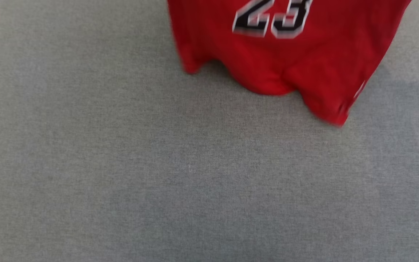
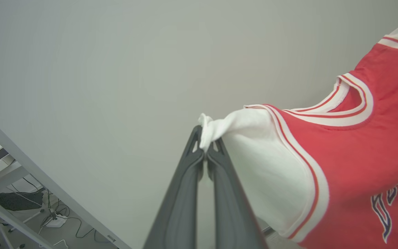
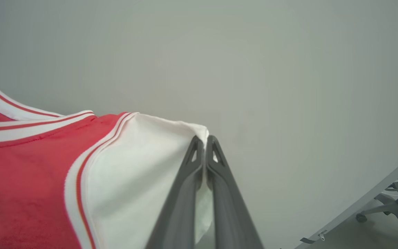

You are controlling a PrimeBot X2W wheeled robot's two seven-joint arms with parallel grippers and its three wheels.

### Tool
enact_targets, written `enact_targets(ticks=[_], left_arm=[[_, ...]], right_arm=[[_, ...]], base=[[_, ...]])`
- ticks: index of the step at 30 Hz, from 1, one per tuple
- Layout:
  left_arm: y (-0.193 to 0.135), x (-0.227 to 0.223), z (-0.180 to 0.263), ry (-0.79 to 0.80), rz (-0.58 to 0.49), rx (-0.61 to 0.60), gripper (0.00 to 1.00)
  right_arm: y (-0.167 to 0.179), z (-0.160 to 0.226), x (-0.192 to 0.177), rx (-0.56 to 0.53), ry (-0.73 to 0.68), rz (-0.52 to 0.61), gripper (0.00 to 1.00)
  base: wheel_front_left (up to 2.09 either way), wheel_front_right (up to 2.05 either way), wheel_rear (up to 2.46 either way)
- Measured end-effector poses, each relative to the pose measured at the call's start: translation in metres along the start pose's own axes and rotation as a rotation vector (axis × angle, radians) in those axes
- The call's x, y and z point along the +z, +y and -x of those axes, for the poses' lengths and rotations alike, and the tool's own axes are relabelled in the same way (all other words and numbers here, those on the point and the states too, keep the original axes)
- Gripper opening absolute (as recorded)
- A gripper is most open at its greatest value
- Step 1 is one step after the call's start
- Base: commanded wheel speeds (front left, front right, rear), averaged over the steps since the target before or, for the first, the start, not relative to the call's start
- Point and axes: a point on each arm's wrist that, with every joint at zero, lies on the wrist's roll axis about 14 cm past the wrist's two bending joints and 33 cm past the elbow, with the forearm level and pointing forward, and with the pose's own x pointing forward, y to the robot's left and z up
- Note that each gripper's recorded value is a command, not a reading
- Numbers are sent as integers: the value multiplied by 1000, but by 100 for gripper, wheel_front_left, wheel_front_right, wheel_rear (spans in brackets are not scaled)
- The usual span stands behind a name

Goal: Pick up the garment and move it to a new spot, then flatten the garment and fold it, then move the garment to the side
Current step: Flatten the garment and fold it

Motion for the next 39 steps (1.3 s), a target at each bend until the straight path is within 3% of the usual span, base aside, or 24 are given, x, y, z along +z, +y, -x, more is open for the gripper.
enact_targets(ticks=[10,14,20,26,33,39], left_arm=[[47,28,-43,-148,-21,98,0],[57,34,-50,-184,-13,118,0],[58,-32,-62,-114,91,133,0],[34,-108,-52,-3,197,118,0],[11,-172,-4,118,290,123,0],[-33,-214,53,234,389,95,0]], right_arm=[[-24,-53,65,-117,-224,70,0],[-23,-64,73,-122,-248,79,0],[6,-94,2,-63,-121,74,0],[46,-91,-74,22,-5,22,0],[89,-54,-135,121,96,-33,0],[120,4,-183,209,196,-101,0]], base=[[0,0,0],[0,0,0],[0,0,0],[0,0,0],[0,0,0],[0,0,0]])
